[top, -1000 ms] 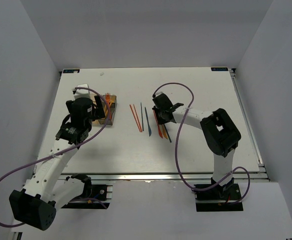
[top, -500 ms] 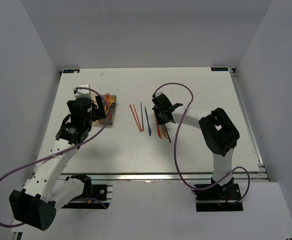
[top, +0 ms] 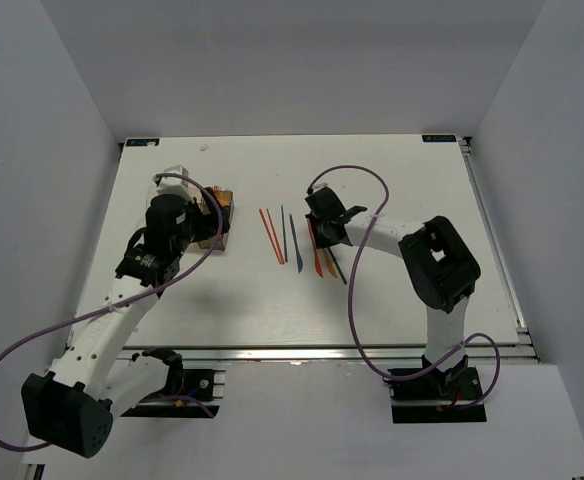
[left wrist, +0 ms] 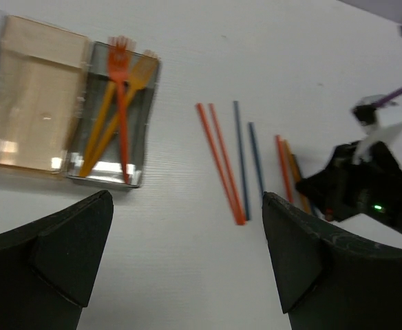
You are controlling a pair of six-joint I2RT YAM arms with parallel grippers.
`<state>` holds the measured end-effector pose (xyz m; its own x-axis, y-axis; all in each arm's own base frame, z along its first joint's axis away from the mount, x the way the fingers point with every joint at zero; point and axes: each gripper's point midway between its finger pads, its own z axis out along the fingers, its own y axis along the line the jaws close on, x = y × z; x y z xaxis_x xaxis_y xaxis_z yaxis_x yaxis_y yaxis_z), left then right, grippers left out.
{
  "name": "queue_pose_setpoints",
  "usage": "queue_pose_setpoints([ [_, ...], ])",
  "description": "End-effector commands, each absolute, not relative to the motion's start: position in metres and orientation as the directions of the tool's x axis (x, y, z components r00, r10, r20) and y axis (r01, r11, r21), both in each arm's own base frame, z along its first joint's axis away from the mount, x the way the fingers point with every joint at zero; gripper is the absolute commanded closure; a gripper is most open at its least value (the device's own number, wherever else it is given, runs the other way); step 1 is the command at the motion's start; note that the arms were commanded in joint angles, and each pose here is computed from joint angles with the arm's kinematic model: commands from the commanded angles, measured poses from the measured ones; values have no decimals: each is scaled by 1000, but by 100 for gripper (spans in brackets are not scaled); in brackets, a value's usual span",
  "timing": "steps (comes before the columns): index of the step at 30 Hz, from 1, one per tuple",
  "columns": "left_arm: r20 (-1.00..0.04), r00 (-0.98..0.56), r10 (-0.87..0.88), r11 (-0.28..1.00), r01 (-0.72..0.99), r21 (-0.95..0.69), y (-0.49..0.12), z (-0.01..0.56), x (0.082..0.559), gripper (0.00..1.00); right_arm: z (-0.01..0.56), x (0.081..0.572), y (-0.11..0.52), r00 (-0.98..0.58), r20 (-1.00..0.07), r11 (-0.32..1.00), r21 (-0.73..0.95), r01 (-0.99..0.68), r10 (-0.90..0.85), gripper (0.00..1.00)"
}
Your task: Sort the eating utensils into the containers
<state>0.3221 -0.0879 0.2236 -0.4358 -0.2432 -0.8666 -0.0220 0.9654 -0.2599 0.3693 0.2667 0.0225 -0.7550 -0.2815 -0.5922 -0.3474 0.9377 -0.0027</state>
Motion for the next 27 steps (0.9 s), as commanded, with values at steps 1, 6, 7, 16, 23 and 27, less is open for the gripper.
queue_pose_setpoints([
  [1, -791, -441, -424, 828, 167, -536, -147, 245, 327, 2, 71, 376, 271, -712, -667, 942, 45, -332, -219, 100],
  [6, -668, -510, -541, 618, 297, -728, -198, 253, 333, 2, 137, 366, 287, -646, -754, 906, 182, -383, -122, 100],
  [7, -650, -534, -541, 606, 288, -741, -204, 245, 336, 2, 144, 362, 292, -640, -760, 888, 215, -406, -109, 100],
  [16, -598, -597, -535, 485, 363, -796, -251, 260, 335, 7, 216, 298, 336, -590, -806, 608, 486, -628, 35, 100],
  [23, -586, -636, -502, 485, 353, -800, -262, 244, 333, 14, 239, 287, 354, -565, -825, 583, 473, -660, 29, 100],
  [27, -580, -655, -484, 498, 338, -798, -264, 233, 334, 31, 245, 281, 365, -554, -832, 567, 466, -679, 20, 100],
])
